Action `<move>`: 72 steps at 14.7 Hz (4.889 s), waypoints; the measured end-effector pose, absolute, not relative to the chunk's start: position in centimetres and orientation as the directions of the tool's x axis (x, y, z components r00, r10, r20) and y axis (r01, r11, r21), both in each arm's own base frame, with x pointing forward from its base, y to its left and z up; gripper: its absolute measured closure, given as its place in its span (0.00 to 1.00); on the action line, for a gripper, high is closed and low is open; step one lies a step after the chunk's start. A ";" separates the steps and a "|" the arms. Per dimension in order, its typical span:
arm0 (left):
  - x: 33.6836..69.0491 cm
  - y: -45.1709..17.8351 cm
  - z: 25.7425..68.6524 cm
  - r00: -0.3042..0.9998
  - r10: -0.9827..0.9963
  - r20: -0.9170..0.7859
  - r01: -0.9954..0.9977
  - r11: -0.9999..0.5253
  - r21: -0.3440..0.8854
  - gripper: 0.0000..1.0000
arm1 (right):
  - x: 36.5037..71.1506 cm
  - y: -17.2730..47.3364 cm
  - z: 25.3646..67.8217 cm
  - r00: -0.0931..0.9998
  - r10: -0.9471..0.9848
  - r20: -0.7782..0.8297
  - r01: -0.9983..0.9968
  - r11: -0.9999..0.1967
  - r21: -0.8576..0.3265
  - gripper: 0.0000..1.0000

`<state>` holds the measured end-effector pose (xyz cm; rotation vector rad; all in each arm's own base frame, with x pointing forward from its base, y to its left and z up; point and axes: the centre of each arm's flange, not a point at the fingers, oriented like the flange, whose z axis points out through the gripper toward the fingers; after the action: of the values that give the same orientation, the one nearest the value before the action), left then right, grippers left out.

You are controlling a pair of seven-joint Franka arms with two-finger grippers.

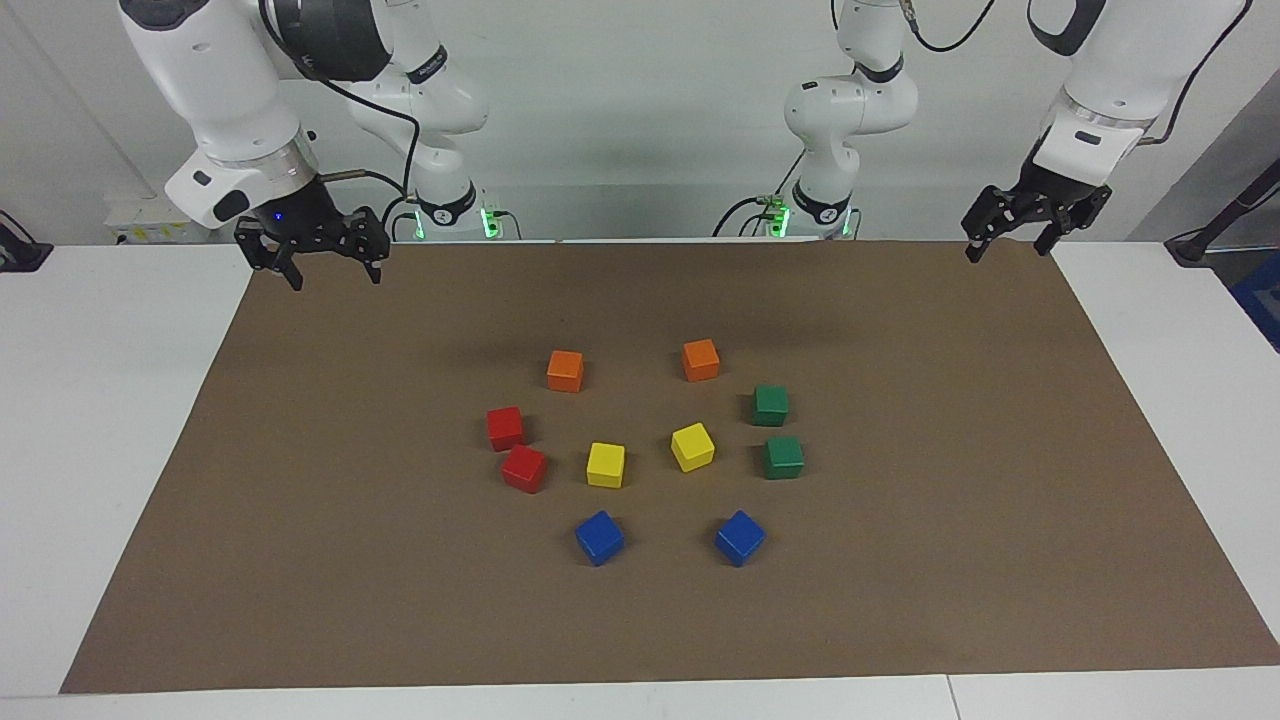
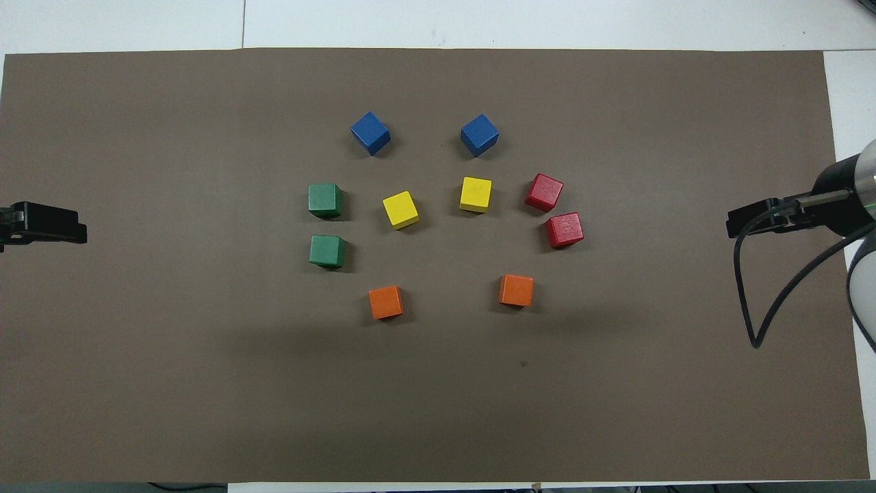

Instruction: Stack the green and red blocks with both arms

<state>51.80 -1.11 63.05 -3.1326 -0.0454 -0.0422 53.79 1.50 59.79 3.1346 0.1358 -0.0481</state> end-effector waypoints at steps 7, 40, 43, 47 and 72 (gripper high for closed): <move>51.8 -1.1 63.1 0.999 0.029 0.027 0.029 -1.000 -0.008 0.00 | 53.8 1.5 59.7 0.996 0.087 -0.034 0.087 -0.996 0.001 0.00; 53.7 -21.6 36.4 0.989 -0.144 0.027 -0.146 -0.987 0.068 0.00 | 57.6 17.1 36.8 0.988 0.132 0.076 0.135 -0.990 -0.032 0.00; 53.5 -22.7 35.0 0.992 -0.122 0.025 -0.124 -0.990 0.070 0.00 | 57.1 17.1 35.5 0.987 0.132 0.095 0.136 -0.990 -0.034 0.00; 53.1 -24.6 32.5 0.993 -0.117 0.023 -0.119 -0.990 0.073 0.00 | 56.6 16.9 34.5 0.986 0.131 0.103 0.135 -0.990 -0.035 0.00; 56.8 -7.4 39.3 0.999 -0.037 -0.019 -0.037 -0.999 0.010 0.45 | 56.6 16.8 30.7 0.986 0.128 0.110 0.133 -0.990 -0.039 0.18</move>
<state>56.83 -7.44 39.26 -3.1501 0.0584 0.0309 56.60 16.83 30.73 3.1760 0.2094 0.1719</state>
